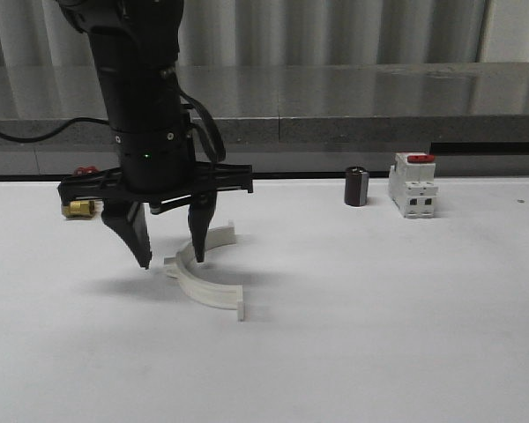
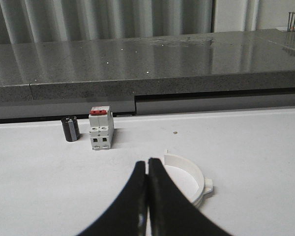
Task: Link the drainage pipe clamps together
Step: 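Lower the clamp half onto the table and open the left gripper, then raise the left gripper away from the placed clamp half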
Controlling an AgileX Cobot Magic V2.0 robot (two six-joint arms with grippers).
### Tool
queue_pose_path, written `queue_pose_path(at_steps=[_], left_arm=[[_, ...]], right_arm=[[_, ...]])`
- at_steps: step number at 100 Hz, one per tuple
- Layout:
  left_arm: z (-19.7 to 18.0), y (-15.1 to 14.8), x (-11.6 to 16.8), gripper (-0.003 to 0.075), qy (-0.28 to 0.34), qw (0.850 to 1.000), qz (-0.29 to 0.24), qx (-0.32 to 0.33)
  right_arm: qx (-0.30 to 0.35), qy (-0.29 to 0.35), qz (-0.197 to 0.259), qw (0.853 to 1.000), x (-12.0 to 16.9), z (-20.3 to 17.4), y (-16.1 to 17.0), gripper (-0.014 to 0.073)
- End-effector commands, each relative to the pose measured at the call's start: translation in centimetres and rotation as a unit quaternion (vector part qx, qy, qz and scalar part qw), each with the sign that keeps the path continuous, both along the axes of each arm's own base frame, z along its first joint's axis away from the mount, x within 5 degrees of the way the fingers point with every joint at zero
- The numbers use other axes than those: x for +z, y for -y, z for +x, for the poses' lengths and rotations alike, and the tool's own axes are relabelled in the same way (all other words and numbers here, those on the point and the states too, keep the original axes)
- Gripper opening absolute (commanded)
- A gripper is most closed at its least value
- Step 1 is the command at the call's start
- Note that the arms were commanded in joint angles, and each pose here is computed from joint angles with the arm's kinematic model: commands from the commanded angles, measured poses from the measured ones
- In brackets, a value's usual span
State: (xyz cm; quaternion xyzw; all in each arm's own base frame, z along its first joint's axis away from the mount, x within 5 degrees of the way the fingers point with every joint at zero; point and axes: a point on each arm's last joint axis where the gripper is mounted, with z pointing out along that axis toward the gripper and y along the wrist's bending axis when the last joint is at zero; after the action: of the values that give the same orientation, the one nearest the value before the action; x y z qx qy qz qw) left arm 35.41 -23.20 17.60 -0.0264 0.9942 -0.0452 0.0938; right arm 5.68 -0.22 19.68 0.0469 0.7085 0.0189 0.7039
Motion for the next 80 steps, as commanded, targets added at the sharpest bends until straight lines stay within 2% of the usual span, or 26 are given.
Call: queue_pose_path(at_steps=[1,17,31,40,53,69,80], left_arm=[[0.4,-0.1,3.1,0.0501,0.045,0.999,-0.023,0.005],[0.6,-0.3,5.2,0.0479,0.096,0.995,-0.036,-0.005],[0.3,-0.8,8.9,0.0387,0.169,0.984,-0.042,-0.036],[-0.3,-1.3,11.7,0.0262,0.218,0.971,-0.047,-0.082],[-1.3,-2.4,15.3,-0.0016,0.276,0.947,-0.031,-0.160],[-1.9,-5.5,18.1,-0.0020,0.311,0.928,-0.011,-0.203],[-2.3,-7.9,18.9,-0.0020,0.330,0.920,-0.027,-0.209]], right_arm=[[-0.004,0.061,-0.007,0.998,1.5,-0.3,0.0,-0.0059],[-0.004,0.061,-0.007,0.998,1.5,-0.3,0.0,-0.0059],[-0.004,0.061,-0.007,0.998,1.5,-0.3,0.0,-0.0059],[-0.004,0.061,-0.007,0.998,1.5,-0.3,0.0,-0.0059],[-0.004,0.061,-0.007,0.998,1.5,-0.3,0.0,-0.0059],[-0.004,0.061,-0.007,0.998,1.5,-0.3,0.0,-0.0059],[-0.004,0.061,-0.007,0.998,1.5,-0.3,0.0,-0.0059]])
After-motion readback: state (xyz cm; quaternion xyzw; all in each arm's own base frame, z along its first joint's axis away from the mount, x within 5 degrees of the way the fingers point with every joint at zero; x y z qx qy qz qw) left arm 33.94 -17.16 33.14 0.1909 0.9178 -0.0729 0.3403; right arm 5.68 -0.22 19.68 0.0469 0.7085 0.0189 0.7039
